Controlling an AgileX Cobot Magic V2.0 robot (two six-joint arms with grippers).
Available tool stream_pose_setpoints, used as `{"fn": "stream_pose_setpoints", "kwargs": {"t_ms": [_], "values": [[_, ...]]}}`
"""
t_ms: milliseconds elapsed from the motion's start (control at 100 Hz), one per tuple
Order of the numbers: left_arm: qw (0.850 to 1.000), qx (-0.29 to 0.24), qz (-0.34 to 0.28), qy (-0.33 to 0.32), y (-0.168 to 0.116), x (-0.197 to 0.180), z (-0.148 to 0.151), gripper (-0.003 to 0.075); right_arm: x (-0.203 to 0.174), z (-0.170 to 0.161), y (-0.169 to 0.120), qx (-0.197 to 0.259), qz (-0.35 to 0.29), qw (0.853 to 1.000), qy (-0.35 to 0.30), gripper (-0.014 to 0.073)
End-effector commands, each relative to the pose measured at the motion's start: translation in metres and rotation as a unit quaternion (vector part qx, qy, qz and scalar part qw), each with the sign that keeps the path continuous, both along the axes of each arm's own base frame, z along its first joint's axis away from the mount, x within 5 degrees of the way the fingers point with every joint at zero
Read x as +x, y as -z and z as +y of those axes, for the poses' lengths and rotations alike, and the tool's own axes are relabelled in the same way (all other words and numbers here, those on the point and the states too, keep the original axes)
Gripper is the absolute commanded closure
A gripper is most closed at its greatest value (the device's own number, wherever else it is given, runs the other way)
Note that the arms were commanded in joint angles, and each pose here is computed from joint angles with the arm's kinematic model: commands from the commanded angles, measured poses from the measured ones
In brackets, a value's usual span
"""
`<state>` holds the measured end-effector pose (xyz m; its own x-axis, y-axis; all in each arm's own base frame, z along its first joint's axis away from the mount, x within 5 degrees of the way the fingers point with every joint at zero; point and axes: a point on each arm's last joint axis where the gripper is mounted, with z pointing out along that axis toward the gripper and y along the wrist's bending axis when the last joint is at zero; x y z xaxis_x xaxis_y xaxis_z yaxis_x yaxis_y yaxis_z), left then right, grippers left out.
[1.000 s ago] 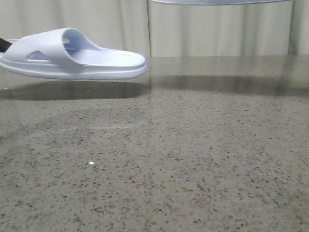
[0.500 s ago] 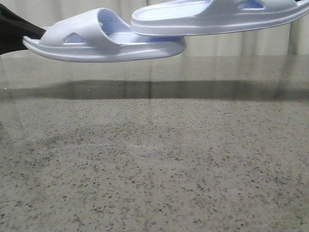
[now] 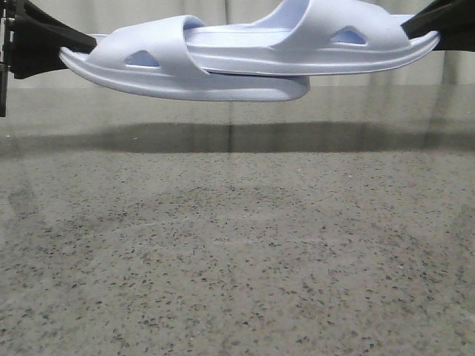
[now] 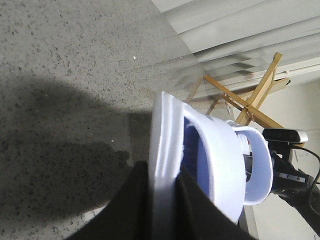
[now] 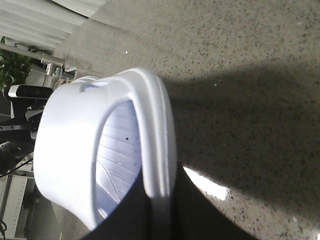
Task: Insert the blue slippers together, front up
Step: 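Stack the right gripper's slipper onto the left gripper's slipper, soles together, then lower the stacked slippers onto the table and open both grippers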
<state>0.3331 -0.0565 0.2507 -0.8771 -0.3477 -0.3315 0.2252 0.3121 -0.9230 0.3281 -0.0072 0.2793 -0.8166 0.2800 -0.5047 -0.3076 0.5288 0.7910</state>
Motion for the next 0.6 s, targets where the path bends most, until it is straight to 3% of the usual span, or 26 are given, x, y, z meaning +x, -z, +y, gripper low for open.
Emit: {"fn": "stream_pose_setpoints", "kwargs": {"t_ms": [0,360,590], "values": [[0.997,-0.068,-0.036,0.028,-0.033,-0.008,-0.009,0.0705,0.009,0.01,-0.021,0.027,-0.043,0.999,-0.017,0.0694],[0.995,-0.071,-0.036,0.054,-0.03,-0.01,-0.027,0.0705,0.04,0.08,-0.013,0.042,-0.044,0.99,-0.131,0.0694],[0.995,-0.071,-0.036,0.055,-0.03,-0.01,-0.028,0.0705,0.043,0.104,-0.017,0.036,-0.056,0.986,-0.151,0.0694]]}}
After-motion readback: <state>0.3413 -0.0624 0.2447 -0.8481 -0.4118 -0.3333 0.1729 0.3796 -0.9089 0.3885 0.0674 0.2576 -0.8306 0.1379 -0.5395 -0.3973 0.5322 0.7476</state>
